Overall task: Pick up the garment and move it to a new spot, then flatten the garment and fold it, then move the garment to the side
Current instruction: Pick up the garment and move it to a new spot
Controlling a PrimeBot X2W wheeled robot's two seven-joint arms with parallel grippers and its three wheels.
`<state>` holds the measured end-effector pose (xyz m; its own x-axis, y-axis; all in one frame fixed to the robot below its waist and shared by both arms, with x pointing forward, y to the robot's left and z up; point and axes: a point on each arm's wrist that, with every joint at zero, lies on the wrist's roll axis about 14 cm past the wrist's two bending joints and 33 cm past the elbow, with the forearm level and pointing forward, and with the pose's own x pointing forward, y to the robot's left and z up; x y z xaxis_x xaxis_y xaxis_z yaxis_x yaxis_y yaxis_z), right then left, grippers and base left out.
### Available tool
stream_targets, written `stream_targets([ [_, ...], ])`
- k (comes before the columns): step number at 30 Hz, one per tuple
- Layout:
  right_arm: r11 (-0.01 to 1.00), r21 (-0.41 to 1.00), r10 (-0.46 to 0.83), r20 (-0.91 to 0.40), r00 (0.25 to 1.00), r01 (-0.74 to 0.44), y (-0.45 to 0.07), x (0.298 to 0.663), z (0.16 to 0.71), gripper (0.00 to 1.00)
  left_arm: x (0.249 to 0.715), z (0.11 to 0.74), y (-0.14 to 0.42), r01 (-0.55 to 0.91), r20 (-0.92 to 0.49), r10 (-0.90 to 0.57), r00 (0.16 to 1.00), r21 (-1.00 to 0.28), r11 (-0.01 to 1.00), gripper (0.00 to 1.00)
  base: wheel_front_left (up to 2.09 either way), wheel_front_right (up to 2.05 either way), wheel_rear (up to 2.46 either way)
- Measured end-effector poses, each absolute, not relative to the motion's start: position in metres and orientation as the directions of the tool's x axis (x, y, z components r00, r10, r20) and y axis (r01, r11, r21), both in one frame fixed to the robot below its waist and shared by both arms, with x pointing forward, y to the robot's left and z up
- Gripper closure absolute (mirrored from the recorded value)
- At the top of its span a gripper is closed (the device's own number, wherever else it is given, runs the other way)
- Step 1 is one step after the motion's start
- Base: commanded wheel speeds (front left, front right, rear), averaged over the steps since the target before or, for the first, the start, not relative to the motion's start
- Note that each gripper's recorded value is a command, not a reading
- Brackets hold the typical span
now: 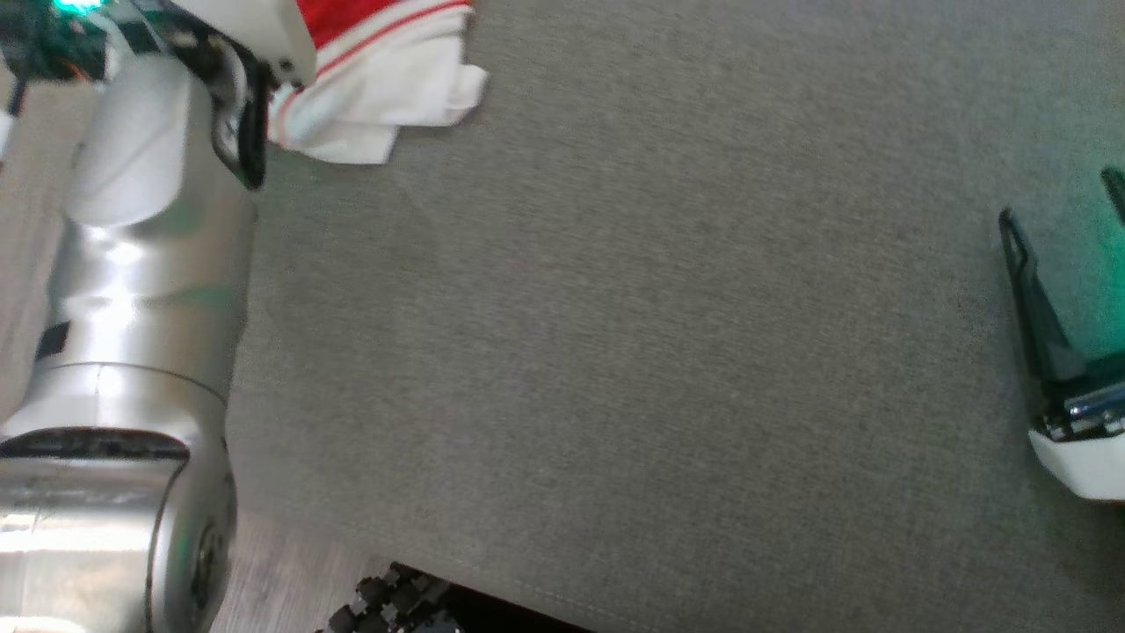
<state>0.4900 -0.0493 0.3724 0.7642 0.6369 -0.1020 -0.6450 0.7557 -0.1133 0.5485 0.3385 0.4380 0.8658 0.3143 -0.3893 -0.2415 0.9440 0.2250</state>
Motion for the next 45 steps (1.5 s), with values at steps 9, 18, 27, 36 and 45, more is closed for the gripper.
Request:
stream_targets([
  [9,0.805,-0.109,0.580,-0.061,0.812,-0.583,-0.070,0.504,0.370,0.00,0.545,0.334,0.313,-0.172,-0.631,0.269,0.728,0.212,0.962,0.68,0.00,0.00,0.00],
  [18,0.852,-0.101,0.509,-0.062,0.858,-0.513,-0.081,0.505,0.383,0.00,0.569,0.390,0.321,-0.177,-0.397,0.262,0.880,0.237,0.955,1.00,0.00,0.00,0.00],
  [27,0.887,-0.033,0.458,-0.063,0.887,-0.460,-0.074,0.467,0.419,0.00,0.595,0.548,0.298,-0.132,-0.018,0.143,0.990,0.275,0.952,1.00,0.00,0.00,0.00],
  [36,0.939,-0.033,0.344,0.041,0.938,-0.343,-0.103,0.411,0.486,0.00,0.554,0.678,0.161,0.172,0.305,-0.215,0.928,0.160,0.972,1.00,0.00,0.00,0.00],
  [45,0.991,-0.031,0.133,0.124,0.983,-0.130,-0.169,0.365,0.521,0.00,0.488,0.687,-0.017,0.607,0.341,-0.622,0.705,0.163,0.778,1.00,0.00,0.00,0.00],
])
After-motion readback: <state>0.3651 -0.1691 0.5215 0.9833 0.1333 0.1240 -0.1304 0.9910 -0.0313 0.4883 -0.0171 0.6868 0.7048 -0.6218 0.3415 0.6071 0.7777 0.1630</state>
